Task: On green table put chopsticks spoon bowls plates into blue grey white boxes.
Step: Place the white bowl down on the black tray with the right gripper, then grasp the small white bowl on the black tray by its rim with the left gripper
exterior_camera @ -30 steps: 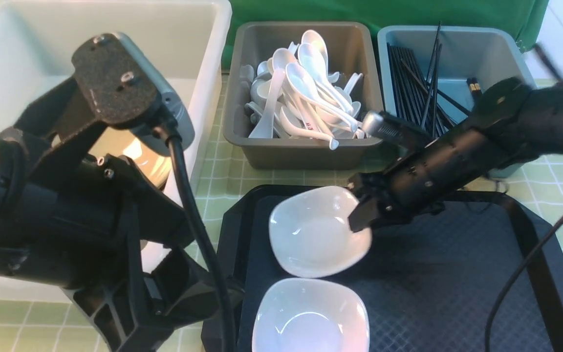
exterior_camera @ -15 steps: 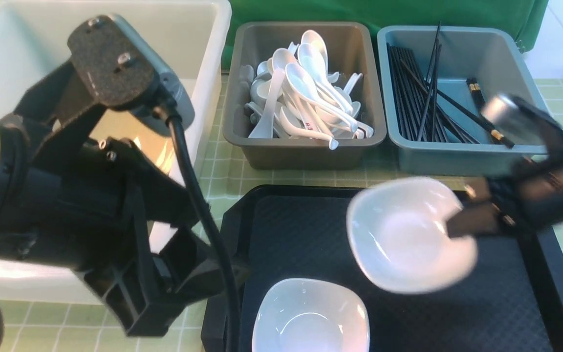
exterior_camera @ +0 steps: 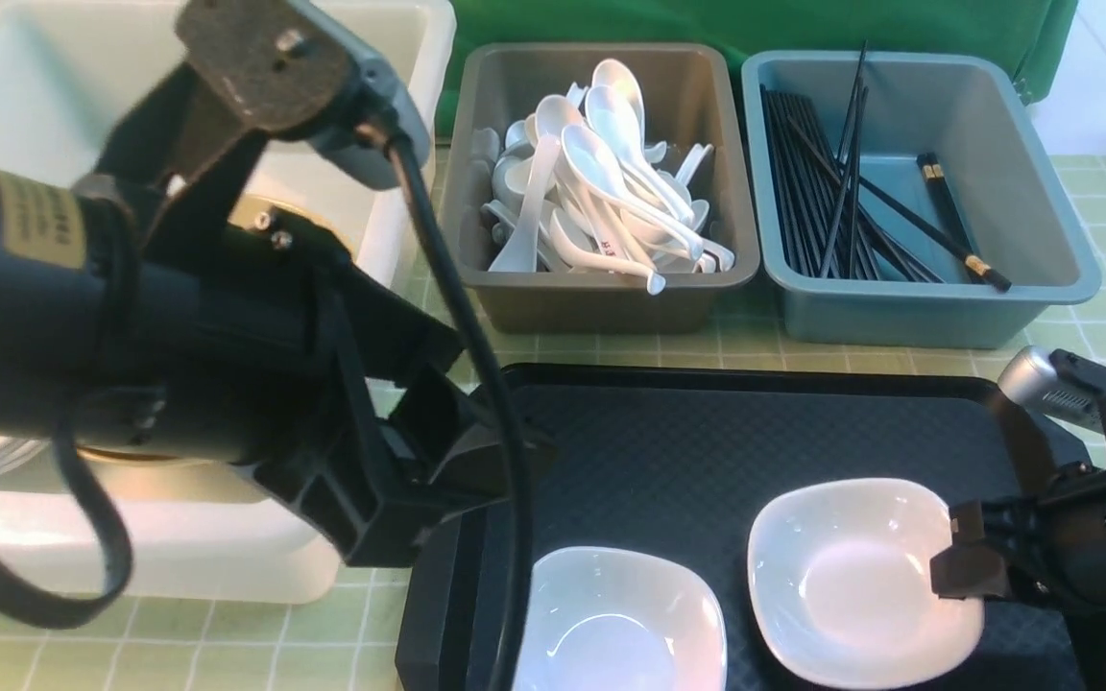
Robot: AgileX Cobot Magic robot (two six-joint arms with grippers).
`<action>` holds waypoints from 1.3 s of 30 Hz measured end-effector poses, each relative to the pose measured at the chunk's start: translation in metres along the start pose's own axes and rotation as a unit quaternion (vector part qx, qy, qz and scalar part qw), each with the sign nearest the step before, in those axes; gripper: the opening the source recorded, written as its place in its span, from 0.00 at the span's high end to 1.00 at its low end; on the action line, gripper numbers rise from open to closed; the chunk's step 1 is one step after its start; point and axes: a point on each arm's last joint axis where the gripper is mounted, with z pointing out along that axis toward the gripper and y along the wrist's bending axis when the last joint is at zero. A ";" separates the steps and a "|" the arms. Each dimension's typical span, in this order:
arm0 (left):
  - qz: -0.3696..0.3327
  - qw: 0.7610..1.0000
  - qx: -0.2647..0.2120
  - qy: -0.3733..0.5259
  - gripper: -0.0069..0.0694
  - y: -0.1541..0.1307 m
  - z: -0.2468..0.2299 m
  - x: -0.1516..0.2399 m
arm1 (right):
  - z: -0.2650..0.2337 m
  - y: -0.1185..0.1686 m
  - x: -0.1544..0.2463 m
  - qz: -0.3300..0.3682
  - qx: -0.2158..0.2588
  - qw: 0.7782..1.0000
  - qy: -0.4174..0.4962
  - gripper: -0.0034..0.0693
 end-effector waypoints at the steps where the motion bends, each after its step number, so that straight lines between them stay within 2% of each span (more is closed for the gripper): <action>1: -0.002 1.000 0.001 0.002 0.23 0.001 0.002 0.000 | 0.000 0.000 0.000 -0.001 0.000 1.000 0.000 0.74; 3: -0.003 1.000 0.002 0.006 0.23 0.001 0.005 0.000 | 0.000 0.000 0.000 -0.005 0.000 1.000 0.000 0.62; 5: -0.003 1.000 0.002 0.006 0.23 0.002 0.005 -0.001 | 0.000 0.000 0.000 -0.006 0.001 1.000 0.000 0.56; 7: -0.002 1.000 -0.001 0.004 0.23 0.003 0.007 -0.001 | 0.000 0.000 0.000 -0.007 0.001 1.000 0.000 0.41; 8: -0.002 1.000 -0.002 0.003 0.23 0.003 0.007 -0.001 | 0.000 0.000 0.000 -0.007 0.001 1.000 0.000 0.37; 9: -0.002 1.000 -0.003 0.001 0.23 0.003 0.007 -0.002 | -0.004 0.001 0.000 -0.015 0.002 1.000 -0.005 0.28; 12: -0.002 1.000 -0.004 0.000 0.23 0.003 0.008 -0.002 | -0.013 0.005 0.001 -0.034 0.003 0.999 -0.023 0.16; 15: -0.003 1.000 -0.003 0.004 0.23 0.004 0.010 -0.002 | -0.029 0.012 0.002 -0.055 -0.002 0.997 -0.055 0.10; 19: -0.008 1.000 0.000 0.014 0.23 0.007 0.018 -0.002 | -0.055 0.025 0.007 -0.095 -0.015 0.990 -0.098 0.10; 21: -0.014 1.000 0.004 0.027 0.23 0.009 0.029 -0.003 | -0.076 0.038 0.012 -0.169 -0.038 0.979 -0.110 0.12; 24: -0.028 0.998 0.015 0.050 0.23 0.014 0.048 -0.002 | -0.100 0.056 0.021 -0.245 -0.070 0.964 -0.078 0.16; 28: -0.055 0.994 0.029 0.088 0.23 0.022 0.086 0.002 | -0.123 0.069 0.031 -0.299 -0.086 0.950 -0.027 0.20; 33: -0.095 0.982 0.057 0.150 0.23 0.035 0.144 0.007 | -0.140 0.074 0.042 -0.323 -0.083 0.943 -0.025 0.22; 39: -0.105 0.973 0.089 0.186 0.23 0.047 0.185 -0.016 | -0.151 0.073 0.055 -0.349 -0.046 0.935 -0.036 0.22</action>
